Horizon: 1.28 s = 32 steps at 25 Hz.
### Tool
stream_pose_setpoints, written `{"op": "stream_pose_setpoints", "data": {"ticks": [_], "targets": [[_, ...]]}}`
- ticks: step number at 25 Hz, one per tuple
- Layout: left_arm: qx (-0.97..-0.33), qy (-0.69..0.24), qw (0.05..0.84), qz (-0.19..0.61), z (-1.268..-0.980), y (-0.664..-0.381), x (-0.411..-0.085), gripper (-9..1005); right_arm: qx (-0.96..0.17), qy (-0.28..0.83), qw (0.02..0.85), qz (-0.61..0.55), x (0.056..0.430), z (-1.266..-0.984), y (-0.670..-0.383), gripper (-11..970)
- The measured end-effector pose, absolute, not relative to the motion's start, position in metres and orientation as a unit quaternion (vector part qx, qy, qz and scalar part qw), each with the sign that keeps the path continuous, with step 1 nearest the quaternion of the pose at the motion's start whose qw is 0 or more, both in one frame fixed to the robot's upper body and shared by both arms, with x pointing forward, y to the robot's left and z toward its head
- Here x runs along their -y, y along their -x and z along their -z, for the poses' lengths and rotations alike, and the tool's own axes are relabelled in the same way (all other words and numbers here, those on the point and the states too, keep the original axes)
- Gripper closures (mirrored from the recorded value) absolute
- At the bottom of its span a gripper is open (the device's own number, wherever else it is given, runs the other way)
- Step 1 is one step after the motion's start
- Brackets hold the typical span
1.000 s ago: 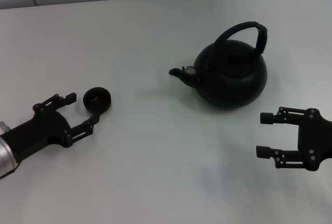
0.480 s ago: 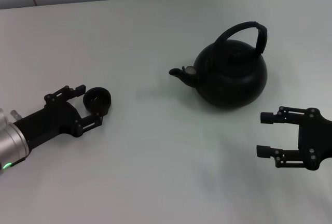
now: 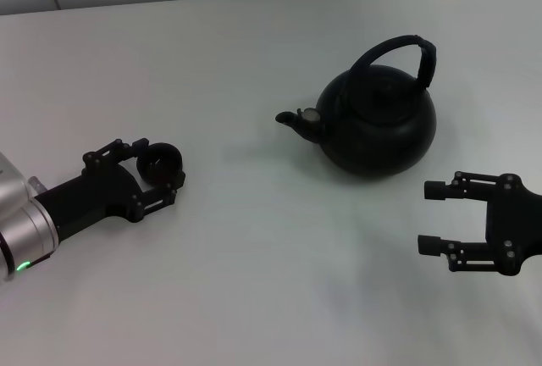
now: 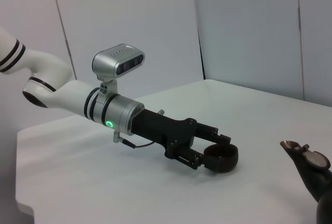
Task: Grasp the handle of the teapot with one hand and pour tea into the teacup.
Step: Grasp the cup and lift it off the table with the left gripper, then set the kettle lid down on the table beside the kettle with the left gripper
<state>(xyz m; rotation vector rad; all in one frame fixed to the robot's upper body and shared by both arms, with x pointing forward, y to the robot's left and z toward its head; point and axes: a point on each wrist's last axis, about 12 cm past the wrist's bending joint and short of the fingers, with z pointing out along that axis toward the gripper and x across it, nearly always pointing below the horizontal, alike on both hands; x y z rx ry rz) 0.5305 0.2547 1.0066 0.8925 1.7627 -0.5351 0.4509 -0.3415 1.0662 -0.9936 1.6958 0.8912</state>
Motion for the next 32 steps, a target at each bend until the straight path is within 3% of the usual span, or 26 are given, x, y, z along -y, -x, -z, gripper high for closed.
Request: {"op": "stream_pose_setpoints", "data": {"ticks": [20, 24, 32], "targets": [[-0.727, -0.373, 0.528, 0.233, -1.011, -0.533, -0.252, 313, -0.695, 0.406, 0.472, -0.36, 0.342, -1.066, -0.453, 211], [-0.694, -0.393, 0.534, 0.282, -1.025, -0.542, -0.227, 313, -0.695, 0.406, 0.473, -0.359, 0.341, -1.066, -0.454, 211], [-0.689, -0.416, 0.523, 0.283, -1.024, -0.548, -0.204, 311, -0.694, 0.406, 0.473, -0.36, 0.34, -1.066, -0.454, 211]]}}
